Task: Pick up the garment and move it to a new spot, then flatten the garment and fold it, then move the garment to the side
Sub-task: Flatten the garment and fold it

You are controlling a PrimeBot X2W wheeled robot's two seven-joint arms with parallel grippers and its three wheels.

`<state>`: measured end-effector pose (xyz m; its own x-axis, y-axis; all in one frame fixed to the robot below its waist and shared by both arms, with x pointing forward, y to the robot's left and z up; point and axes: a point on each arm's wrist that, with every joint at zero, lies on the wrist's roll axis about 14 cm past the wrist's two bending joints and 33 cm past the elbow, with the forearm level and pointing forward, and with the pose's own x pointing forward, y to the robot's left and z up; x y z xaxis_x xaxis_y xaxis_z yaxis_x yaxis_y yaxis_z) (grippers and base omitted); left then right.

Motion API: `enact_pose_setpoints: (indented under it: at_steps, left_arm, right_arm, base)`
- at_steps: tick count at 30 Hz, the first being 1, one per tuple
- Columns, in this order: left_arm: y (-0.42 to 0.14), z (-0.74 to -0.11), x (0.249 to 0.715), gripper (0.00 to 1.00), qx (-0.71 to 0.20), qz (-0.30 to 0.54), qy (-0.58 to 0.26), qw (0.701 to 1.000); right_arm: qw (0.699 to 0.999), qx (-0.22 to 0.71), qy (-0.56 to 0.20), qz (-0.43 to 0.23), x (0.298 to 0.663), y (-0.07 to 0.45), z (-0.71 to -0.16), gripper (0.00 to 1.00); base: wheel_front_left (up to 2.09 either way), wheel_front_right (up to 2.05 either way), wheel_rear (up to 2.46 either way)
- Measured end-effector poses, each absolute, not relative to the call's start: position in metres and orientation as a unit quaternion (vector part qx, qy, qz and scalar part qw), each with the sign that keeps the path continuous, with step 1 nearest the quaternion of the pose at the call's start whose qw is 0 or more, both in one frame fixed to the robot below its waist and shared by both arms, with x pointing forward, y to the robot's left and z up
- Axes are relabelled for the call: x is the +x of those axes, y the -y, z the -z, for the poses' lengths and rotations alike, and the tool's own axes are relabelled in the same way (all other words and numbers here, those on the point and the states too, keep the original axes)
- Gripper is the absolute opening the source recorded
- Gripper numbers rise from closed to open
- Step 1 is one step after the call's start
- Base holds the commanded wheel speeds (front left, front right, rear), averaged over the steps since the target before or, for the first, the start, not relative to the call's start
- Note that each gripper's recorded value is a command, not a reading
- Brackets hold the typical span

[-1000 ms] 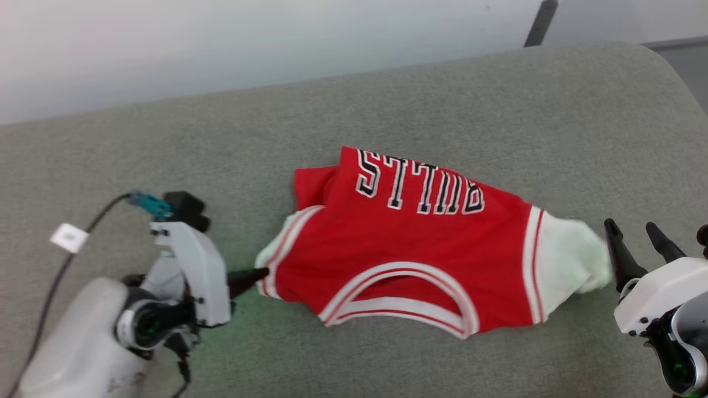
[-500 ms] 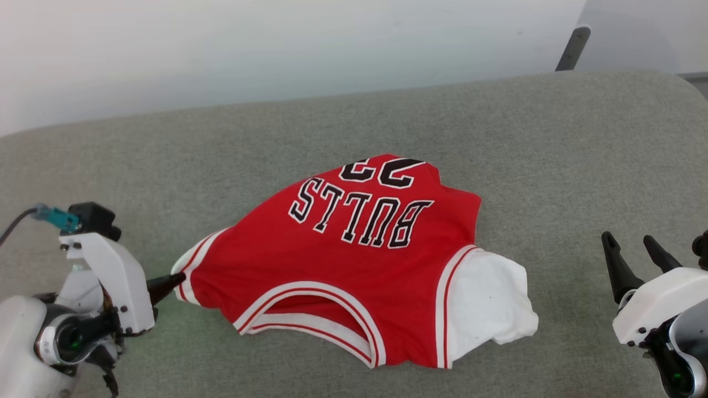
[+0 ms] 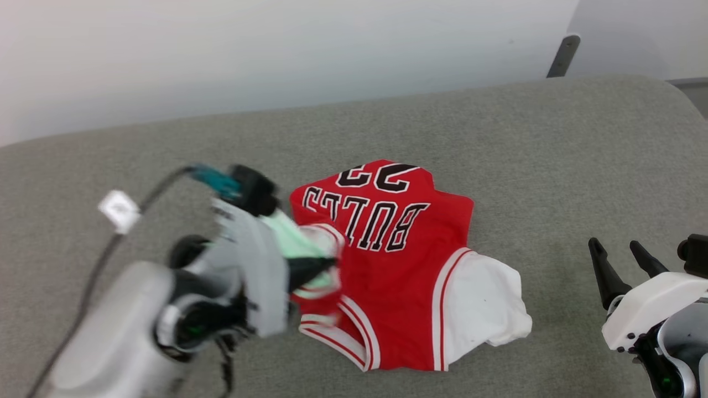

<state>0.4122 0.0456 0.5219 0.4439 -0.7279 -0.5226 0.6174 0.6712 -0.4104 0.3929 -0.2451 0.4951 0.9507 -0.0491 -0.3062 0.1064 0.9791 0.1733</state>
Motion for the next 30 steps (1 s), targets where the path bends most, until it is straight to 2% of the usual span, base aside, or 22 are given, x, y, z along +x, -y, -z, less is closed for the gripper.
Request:
enact_pose_setpoints:
  at_steps: [2,6,8,10,12,13,15,16,17,18,19,30]
  left_arm:
    - [-0.025,-0.519,0.401,0.0,-0.069,0.428,-0.354,0.828]
    - [-0.004,-0.5,0.387,0.13,-0.046,0.456,-0.378,0.804]
    - [0.003,-0.484,0.379,0.14,-0.041,0.462,-0.397,0.792]
    - [0.006,-0.468,0.374,0.25,-0.039,0.462,-0.411,0.785]
    - [0.009,-0.454,0.369,0.26,-0.038,0.463,-0.424,0.778]
    - [0.011,-0.447,0.368,0.36,-0.032,0.462,-0.427,0.776]
    - [0.012,-0.435,0.365,0.41,-0.023,0.461,-0.433,0.774]
    - [0.012,-0.43,0.364,0.48,-0.017,0.459,-0.435,0.775]
    - [0.012,-0.425,0.363,0.78,-0.013,0.457,-0.438,0.774]
    - [0.012,-0.421,0.362,0.94,-0.011,0.456,-0.441,0.773]
    - [0.011,-0.419,0.362,1.0,-0.009,0.453,-0.44,0.775]
    - [-0.013,-0.463,0.396,1.0,-0.031,0.424,-0.397,0.813]
  right_arm:
    - [0.983,0.095,-0.153,0.043,0.391,0.247,-0.494,1.0]
    - [0.981,0.1,-0.156,0.05,0.389,0.251,-0.49,1.0]
    - [0.981,0.101,-0.157,0.055,0.388,0.253,-0.487,1.0]
    - [0.98,0.103,-0.159,0.058,0.387,0.255,-0.484,1.0]
    - [0.979,0.107,-0.16,0.061,0.387,0.256,-0.482,1.0]
    - [0.979,0.108,-0.16,0.063,0.388,0.257,-0.481,1.0]
    - [0.979,0.111,-0.16,0.065,0.389,0.258,-0.479,1.0]
    - [0.978,0.112,-0.161,0.066,0.389,0.257,-0.478,1.0]
    - [0.978,0.113,-0.162,0.066,0.389,0.257,-0.477,1.0]
    - [0.978,0.114,-0.162,0.065,0.389,0.256,-0.476,1.0]
    - [0.978,0.115,-0.163,0.064,0.39,0.255,-0.475,1.0]
    - [0.987,0.103,-0.118,0.036,0.402,0.239,-0.499,1.0]
  base:
    - [0.0,0.0,0.0]
    - [0.0,0.0,0.0]
    - [0.0,0.0,0.0]
    - [0.0,0.0,0.0]
    - [0.0,0.0,0.0]
    - [0.0,0.0,0.0]
    - [0.0,0.0,0.0]
    - [0.0,0.0,0.0]
    - [0.0,0.0,0.0]
    - [0.0,0.0,0.0]
    - [0.0,0.0,0.0]
    - [0.0,0.0,0.0]
